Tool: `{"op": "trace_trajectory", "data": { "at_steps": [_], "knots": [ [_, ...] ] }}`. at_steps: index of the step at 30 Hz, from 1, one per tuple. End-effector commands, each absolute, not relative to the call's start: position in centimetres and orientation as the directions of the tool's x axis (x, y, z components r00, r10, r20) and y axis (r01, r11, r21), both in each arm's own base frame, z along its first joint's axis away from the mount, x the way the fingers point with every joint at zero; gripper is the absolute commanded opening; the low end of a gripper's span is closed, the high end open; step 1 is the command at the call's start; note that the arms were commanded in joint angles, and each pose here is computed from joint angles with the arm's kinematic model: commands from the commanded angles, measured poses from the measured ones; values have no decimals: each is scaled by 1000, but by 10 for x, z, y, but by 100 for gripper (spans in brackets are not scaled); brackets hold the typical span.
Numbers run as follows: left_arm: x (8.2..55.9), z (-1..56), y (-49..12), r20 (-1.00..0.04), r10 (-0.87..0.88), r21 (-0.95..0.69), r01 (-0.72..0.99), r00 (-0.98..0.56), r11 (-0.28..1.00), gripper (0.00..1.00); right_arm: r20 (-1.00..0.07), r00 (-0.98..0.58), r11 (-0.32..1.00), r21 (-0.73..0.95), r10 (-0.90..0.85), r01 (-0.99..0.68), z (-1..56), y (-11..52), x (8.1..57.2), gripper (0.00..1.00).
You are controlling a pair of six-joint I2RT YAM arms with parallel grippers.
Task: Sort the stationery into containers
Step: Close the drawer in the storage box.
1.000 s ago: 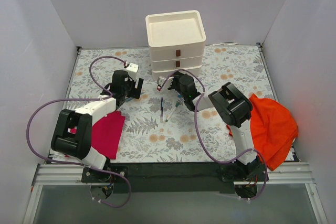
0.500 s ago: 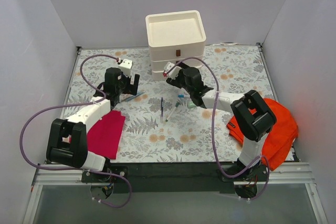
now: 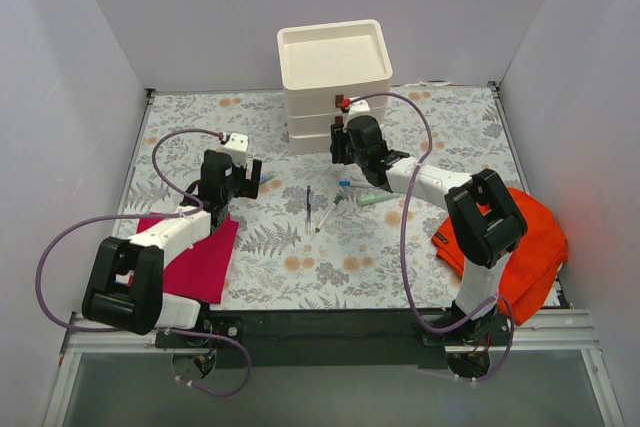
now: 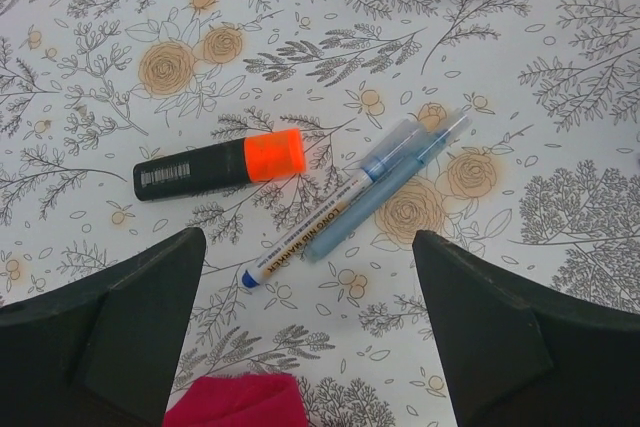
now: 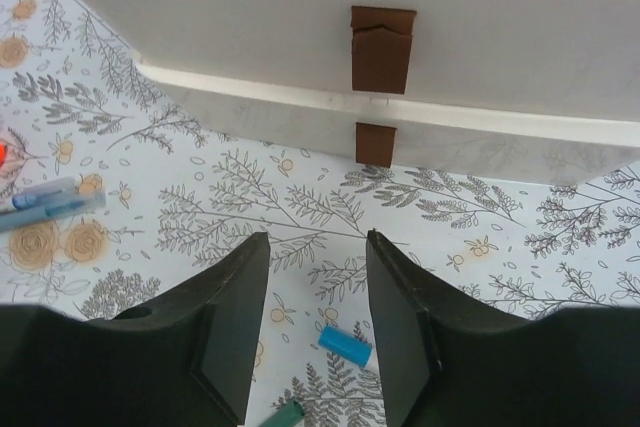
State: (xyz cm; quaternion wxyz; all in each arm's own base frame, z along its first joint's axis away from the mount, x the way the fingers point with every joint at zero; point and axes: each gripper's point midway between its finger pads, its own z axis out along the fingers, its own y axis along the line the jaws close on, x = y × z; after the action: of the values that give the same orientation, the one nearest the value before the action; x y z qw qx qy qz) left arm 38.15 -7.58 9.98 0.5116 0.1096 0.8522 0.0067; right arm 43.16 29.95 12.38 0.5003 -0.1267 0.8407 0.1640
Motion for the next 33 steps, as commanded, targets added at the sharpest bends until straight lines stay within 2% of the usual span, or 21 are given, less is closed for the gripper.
{"op": "trace_trajectory", "data": {
  "at_steps": [1, 6, 24, 26, 27, 31, 32, 33],
  "knots": [
    [380, 137, -80, -930, 186, 141, 161, -317, 977, 86, -916, -396, 933, 199, 68, -301, 154, 304, 459, 49],
    [379, 135, -85, -934, 167, 121, 159, -317, 980, 86, -953, -299, 944, 141, 48, -298, 174, 308, 483, 45],
    [379, 127, -85, -931, 162, 116, 155, -328, 981, 85, -976, -217, 970, 77, 26, -231, 174, 302, 513, 41],
    [378, 125, -85, -929, 161, 114, 156, -332, 981, 85, -978, -206, 972, 76, 29, -221, 177, 301, 516, 39],
    [378, 125, -85, -930, 160, 113, 156, -332, 981, 85, -979, -203, 973, 78, 32, -219, 177, 302, 516, 34],
    [378, 124, -85, -929, 160, 113, 156, -334, 981, 85, -979, -202, 976, 73, 31, -204, 174, 300, 518, 25],
    [378, 124, -85, -929, 159, 111, 157, -334, 981, 85, -979, -203, 977, 72, 30, -202, 174, 299, 518, 22],
    [378, 124, -85, -929, 159, 111, 157, -334, 981, 85, -978, -205, 976, 73, 30, -206, 173, 300, 517, 14]
  ]
}}
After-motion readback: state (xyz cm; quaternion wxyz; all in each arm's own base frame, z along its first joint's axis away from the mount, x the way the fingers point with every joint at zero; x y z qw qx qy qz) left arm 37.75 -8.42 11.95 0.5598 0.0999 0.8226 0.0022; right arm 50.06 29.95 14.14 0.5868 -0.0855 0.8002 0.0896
